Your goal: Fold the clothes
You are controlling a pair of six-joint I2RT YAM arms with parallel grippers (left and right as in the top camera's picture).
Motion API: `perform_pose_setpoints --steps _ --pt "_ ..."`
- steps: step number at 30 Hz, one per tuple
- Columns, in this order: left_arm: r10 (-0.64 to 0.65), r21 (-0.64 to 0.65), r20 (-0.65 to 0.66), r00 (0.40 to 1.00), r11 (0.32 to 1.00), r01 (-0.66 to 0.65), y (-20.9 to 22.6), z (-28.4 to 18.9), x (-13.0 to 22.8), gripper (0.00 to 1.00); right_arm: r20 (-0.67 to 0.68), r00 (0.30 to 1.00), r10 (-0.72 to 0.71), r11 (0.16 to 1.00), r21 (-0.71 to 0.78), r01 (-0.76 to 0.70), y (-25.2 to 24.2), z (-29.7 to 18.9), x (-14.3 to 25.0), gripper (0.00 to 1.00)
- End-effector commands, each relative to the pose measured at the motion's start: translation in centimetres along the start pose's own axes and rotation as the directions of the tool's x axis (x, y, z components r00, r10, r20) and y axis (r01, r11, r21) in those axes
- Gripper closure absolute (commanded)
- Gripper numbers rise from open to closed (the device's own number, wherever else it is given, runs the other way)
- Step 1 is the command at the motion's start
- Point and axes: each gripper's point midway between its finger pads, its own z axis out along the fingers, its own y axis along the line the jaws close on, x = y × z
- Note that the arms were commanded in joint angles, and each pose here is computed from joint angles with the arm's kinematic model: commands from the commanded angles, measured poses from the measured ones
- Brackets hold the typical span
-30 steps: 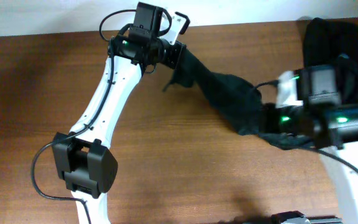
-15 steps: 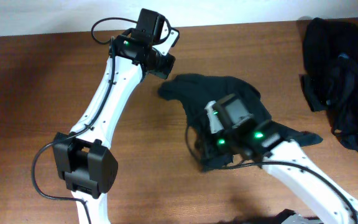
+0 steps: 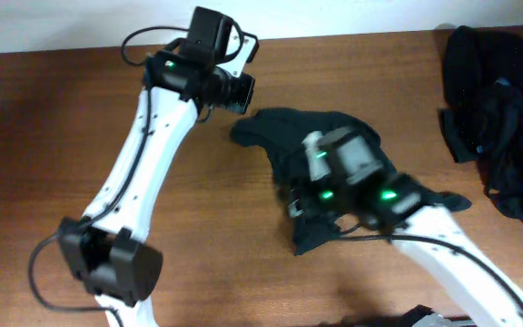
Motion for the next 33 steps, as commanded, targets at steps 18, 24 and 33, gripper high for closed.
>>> perform_pose_setpoints --steps 18,24,33 --pt "-0.055 0.14 -0.448 0.892 0.982 0.131 -18.2 3.3 14.9 0.99 -0.001 0.962 0.275 0.923 0.28 -0.264 -19.7 -1.6 -1.3 0.42" --pt "-0.079 0.028 -0.448 0.891 0.994 0.102 -19.5 6.1 18.5 0.99 -0.009 0.963 0.269 0.931 0.259 -0.258 -20.3 -0.9 -1.5 0.42" --pt "-0.104 0.013 -0.438 0.893 0.992 0.122 -19.3 10.5 22.9 0.99 -0.004 0.964 0.267 0.931 0.258 -0.257 -20.3 -0.9 -1.6 0.41"
